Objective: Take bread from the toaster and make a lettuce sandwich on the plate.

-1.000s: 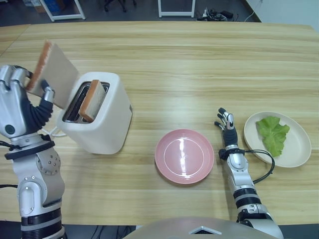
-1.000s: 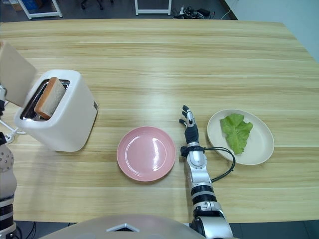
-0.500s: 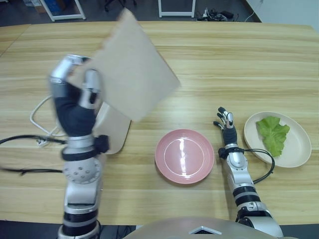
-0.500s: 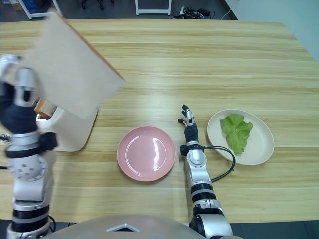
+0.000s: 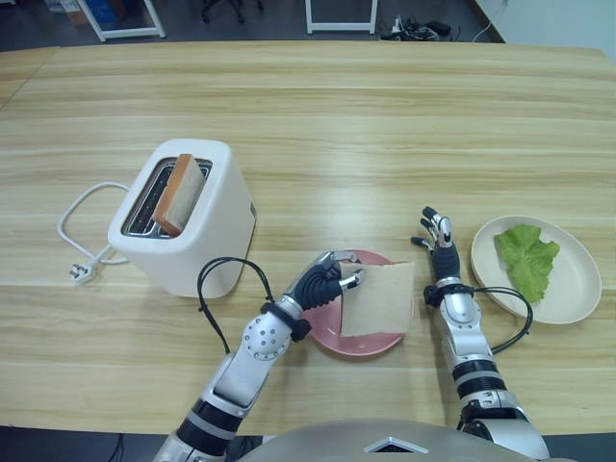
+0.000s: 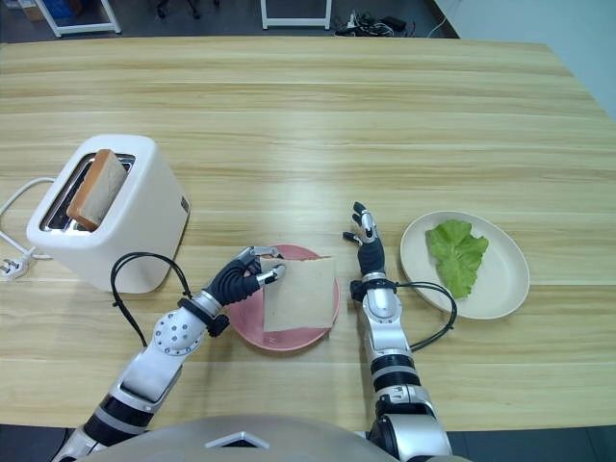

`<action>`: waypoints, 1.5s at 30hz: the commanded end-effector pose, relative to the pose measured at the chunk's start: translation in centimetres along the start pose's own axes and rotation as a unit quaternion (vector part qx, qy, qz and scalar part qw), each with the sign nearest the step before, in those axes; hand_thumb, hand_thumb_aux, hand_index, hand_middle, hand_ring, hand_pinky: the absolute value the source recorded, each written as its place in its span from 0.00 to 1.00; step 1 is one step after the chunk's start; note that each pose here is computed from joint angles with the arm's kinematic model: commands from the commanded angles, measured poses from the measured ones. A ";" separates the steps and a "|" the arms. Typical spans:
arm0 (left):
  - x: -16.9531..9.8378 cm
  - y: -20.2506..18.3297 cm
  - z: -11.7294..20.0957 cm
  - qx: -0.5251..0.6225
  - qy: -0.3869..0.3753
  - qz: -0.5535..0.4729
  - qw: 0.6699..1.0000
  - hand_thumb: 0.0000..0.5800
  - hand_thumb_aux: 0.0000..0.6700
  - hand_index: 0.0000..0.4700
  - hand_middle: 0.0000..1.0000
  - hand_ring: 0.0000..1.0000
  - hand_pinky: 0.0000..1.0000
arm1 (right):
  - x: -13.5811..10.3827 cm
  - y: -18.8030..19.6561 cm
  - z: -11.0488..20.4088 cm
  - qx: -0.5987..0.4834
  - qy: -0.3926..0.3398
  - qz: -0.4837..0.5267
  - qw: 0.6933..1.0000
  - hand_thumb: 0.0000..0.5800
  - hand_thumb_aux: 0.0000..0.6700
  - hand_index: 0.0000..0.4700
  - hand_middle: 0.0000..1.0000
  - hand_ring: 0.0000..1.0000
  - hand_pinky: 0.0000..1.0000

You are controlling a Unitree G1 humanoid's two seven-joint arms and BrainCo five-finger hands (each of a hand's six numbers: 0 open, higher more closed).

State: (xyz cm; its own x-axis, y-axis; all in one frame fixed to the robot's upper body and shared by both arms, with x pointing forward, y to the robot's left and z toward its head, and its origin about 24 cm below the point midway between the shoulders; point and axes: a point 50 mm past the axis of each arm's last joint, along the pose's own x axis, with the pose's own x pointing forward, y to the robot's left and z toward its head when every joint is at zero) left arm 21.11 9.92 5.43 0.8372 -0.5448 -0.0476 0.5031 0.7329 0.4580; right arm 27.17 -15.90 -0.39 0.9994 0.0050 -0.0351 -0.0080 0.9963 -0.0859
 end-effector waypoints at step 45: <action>-3.1 1.7 -3.1 -0.050 -0.037 0.302 0.951 0.00 0.00 0.00 0.00 0.00 0.00 | -2.0 -20.1 2.8 -0.780 0.115 -0.026 0.615 0.00 0.00 0.00 0.00 0.00 0.00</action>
State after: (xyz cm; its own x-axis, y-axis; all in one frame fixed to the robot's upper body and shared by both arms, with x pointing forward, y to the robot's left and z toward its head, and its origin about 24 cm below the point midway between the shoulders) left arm 20.18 14.10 3.88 0.9602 -0.0310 0.2777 -0.0515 0.9571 0.2851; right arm 25.21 -35.39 4.74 0.9758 -0.2111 -0.0574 -0.1200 -0.2974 -0.9472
